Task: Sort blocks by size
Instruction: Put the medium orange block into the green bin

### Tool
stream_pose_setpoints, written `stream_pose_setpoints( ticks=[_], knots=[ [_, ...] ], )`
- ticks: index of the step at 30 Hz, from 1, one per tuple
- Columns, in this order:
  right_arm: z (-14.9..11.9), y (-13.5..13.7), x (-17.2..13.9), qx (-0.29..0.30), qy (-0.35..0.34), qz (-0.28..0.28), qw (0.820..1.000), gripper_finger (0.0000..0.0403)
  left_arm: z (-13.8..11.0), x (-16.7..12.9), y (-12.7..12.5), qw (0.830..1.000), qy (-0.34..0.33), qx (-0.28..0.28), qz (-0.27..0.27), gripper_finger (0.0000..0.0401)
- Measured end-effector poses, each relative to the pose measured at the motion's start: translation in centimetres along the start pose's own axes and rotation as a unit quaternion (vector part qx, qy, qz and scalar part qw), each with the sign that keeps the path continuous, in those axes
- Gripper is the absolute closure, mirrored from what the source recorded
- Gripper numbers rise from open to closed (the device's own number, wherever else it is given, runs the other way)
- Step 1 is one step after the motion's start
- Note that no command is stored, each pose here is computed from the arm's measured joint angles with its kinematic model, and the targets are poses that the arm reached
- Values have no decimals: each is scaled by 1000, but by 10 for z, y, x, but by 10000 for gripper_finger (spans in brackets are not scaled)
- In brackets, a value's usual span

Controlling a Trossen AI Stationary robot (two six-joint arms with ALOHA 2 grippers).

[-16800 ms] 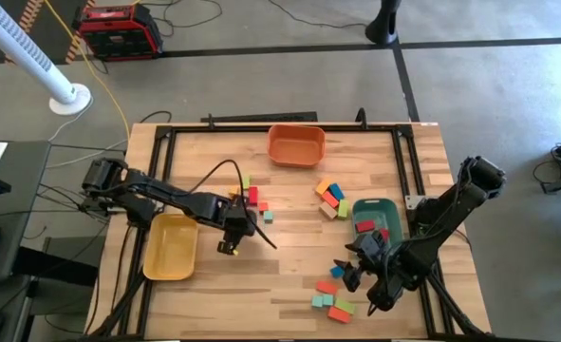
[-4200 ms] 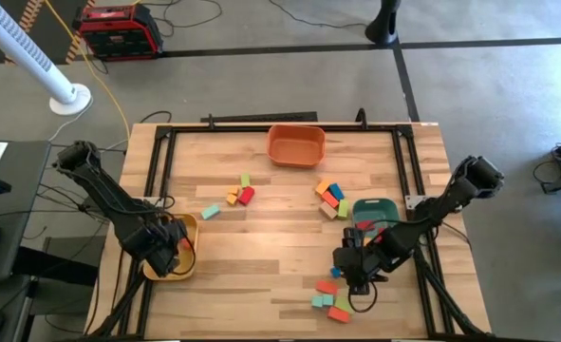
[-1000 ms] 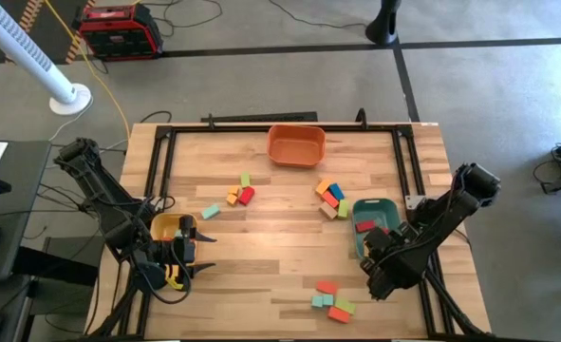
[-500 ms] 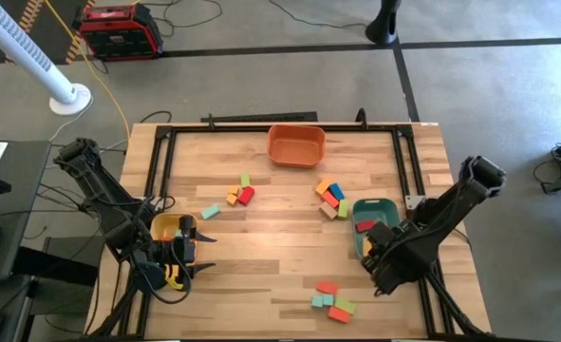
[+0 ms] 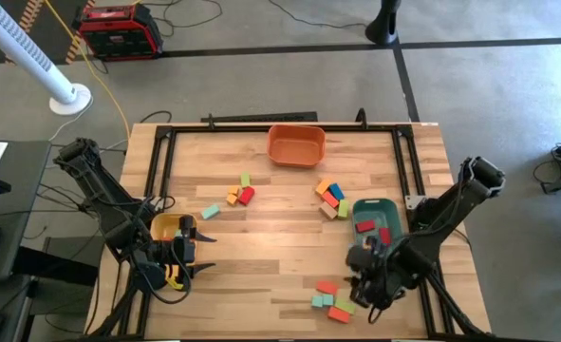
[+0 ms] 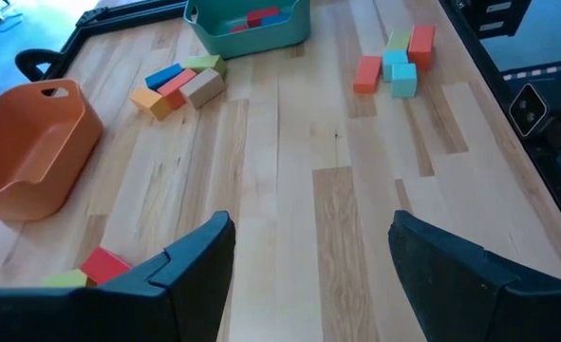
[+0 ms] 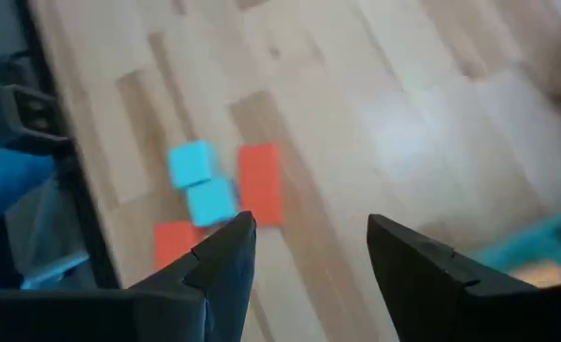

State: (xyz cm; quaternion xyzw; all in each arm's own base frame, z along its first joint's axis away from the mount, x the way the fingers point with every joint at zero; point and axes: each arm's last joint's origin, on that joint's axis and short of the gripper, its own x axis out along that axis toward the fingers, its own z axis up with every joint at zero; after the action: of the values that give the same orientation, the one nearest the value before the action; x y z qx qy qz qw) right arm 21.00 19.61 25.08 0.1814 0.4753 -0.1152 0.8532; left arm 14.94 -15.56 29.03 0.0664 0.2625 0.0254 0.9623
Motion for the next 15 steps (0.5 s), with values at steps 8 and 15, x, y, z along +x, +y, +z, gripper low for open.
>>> stream_pose_setpoints(
  ticks=[8,15],
  knots=[
    [-18,16,43,-47,71,-16,996,172,0,0,0,1000,0,-1,0,134],
    [-29,35,79,-81,99,33,991,172,0,0,0,1000,0,0,0,134]
  ],
)
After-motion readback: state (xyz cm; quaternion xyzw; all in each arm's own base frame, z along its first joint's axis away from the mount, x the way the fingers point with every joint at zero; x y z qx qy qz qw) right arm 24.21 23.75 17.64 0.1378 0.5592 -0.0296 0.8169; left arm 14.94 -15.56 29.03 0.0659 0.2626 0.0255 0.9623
